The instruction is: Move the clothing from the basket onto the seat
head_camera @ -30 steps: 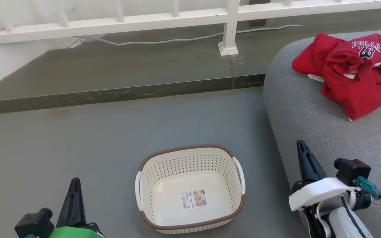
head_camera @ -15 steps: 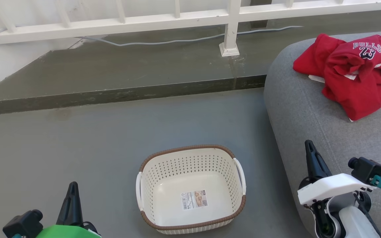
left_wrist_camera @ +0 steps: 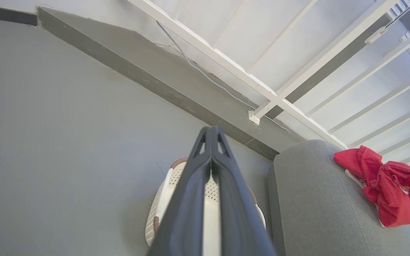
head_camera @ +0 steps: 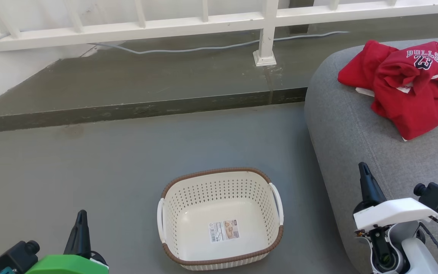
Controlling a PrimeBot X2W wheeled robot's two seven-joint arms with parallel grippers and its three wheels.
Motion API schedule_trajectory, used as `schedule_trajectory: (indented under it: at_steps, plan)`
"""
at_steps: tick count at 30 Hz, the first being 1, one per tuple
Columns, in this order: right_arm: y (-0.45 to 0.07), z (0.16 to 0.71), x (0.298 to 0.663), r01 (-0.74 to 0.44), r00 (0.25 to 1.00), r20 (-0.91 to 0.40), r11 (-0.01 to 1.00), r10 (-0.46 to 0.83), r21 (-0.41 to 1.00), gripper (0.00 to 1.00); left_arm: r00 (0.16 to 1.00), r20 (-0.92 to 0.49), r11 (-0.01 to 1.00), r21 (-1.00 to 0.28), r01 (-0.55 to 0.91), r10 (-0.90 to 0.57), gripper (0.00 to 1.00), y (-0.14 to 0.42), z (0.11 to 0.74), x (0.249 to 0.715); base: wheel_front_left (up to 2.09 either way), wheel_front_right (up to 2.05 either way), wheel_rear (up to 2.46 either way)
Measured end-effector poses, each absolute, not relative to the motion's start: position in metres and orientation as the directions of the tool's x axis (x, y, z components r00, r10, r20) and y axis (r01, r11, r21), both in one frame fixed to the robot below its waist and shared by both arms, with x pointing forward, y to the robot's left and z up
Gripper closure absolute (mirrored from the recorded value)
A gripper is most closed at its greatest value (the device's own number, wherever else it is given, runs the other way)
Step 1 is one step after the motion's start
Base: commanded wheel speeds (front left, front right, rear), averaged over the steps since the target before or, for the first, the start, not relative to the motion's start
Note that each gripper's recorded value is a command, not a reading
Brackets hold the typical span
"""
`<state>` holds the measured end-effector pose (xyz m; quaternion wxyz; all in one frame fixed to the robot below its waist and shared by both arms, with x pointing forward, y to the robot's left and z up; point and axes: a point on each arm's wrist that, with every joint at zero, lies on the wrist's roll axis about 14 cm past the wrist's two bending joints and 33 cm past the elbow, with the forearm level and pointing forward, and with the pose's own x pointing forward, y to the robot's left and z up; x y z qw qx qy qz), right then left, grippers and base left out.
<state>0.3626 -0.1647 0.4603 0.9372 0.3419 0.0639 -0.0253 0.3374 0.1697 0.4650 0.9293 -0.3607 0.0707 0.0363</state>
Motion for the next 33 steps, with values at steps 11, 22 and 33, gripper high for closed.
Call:
schedule_trajectory:
  at_steps: [11,22,33]
  plan:
    - [-0.173,0.459,0.363,0.126,0.987,-0.157,0.651,-0.011,0.748,1.0,0.985,-0.172,0.635,-0.76,-0.139,0.01,1.0,0.174,0.464,0.344,0.0,0.0,0.0]
    - [-0.18,0.458,0.364,0.152,0.986,-0.169,0.534,-0.017,0.832,1.0,0.983,-0.184,0.518,-0.841,-0.154,-0.006,1.0,0.175,0.461,0.348,0.0,0.0,0.0]
    - [-0.186,0.463,0.368,0.152,0.987,-0.158,0.401,-0.018,0.903,1.0,0.983,-0.182,0.393,-0.905,-0.162,-0.013,1.0,0.179,0.462,0.353,0.0,0.0,0.0]
